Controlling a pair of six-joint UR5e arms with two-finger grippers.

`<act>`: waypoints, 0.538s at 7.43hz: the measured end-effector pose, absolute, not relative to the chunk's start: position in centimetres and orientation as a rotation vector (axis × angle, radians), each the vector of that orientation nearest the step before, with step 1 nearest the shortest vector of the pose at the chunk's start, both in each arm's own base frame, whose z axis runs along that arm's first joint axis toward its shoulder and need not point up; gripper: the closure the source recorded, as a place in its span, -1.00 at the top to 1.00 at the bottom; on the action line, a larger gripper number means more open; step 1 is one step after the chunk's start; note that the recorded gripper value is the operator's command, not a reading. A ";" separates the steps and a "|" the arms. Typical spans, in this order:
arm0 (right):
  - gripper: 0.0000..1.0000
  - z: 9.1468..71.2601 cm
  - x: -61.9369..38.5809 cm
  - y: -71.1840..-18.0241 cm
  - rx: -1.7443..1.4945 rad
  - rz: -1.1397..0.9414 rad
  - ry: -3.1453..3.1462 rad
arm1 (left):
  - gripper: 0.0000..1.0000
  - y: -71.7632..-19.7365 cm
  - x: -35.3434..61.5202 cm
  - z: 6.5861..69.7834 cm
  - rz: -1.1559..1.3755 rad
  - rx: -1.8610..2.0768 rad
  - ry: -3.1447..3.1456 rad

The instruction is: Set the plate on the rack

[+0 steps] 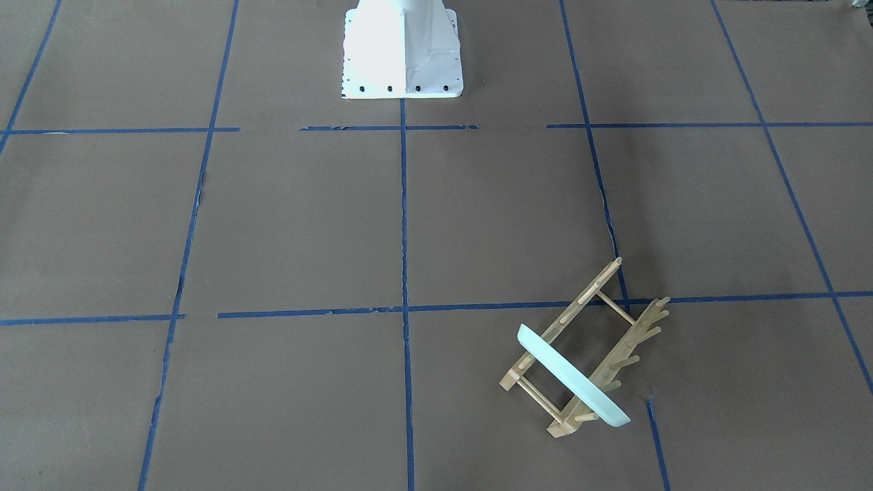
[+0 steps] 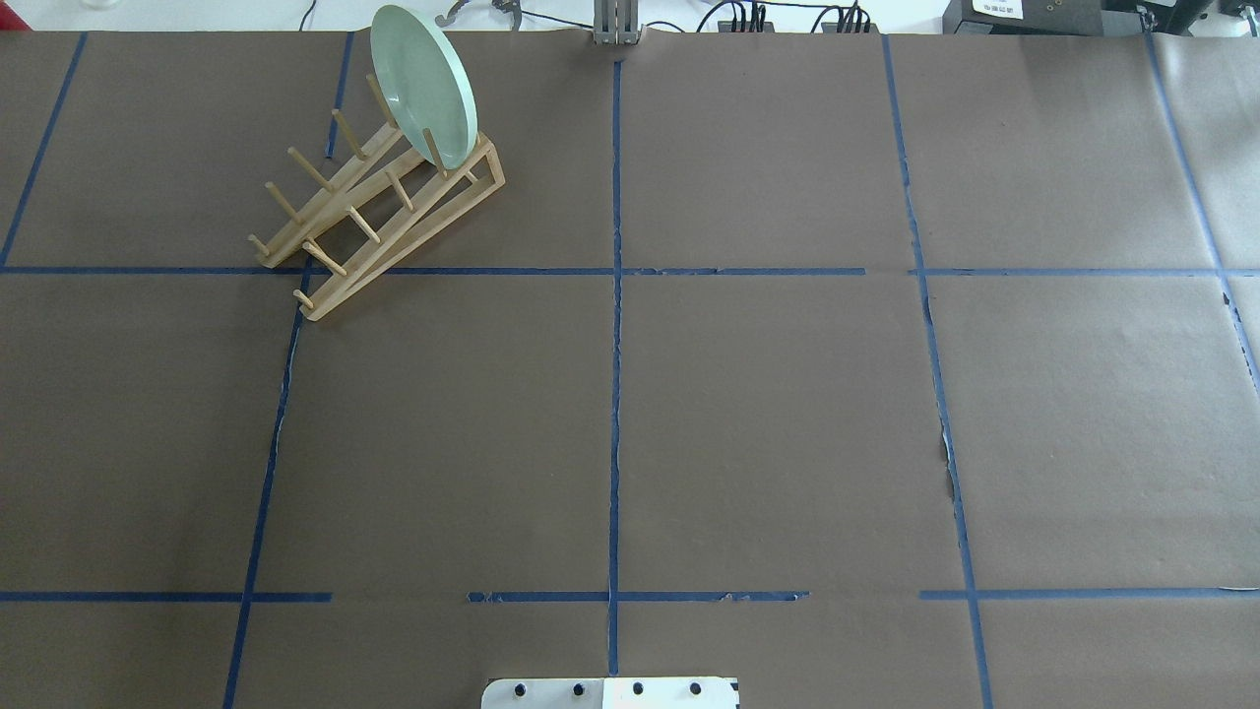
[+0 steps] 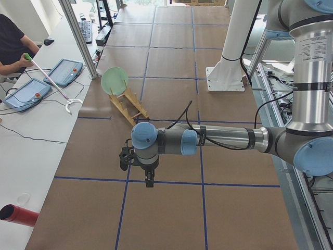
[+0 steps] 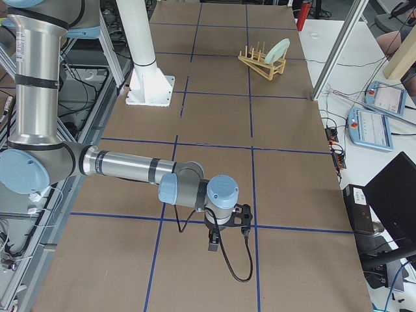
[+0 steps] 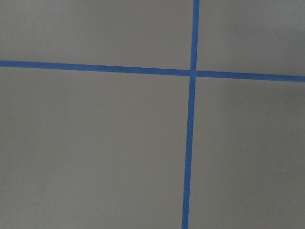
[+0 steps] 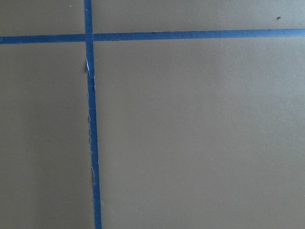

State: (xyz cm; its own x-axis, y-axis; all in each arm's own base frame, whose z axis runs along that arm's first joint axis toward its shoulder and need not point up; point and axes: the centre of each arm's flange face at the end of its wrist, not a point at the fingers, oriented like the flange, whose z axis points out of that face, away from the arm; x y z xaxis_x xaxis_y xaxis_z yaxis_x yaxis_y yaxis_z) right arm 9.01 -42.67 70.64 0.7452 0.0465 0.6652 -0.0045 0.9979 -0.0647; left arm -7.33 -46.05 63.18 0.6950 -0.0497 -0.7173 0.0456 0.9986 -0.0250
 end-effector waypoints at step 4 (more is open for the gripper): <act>1.00 70.6 9.0 -42.7 -0.060 0.028 -0.730 | 1.00 -45.8 -7.5 61.6 0.022 0.026 0.799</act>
State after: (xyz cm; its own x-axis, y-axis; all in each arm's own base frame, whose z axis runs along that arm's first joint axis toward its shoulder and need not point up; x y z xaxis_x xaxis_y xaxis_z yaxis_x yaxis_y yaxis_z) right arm 9.01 -42.67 70.64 0.7452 0.0465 0.6653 -0.0045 0.9979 -0.0647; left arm -7.48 -45.77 61.58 0.6975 0.0296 -0.7160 -0.0096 0.9994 0.0319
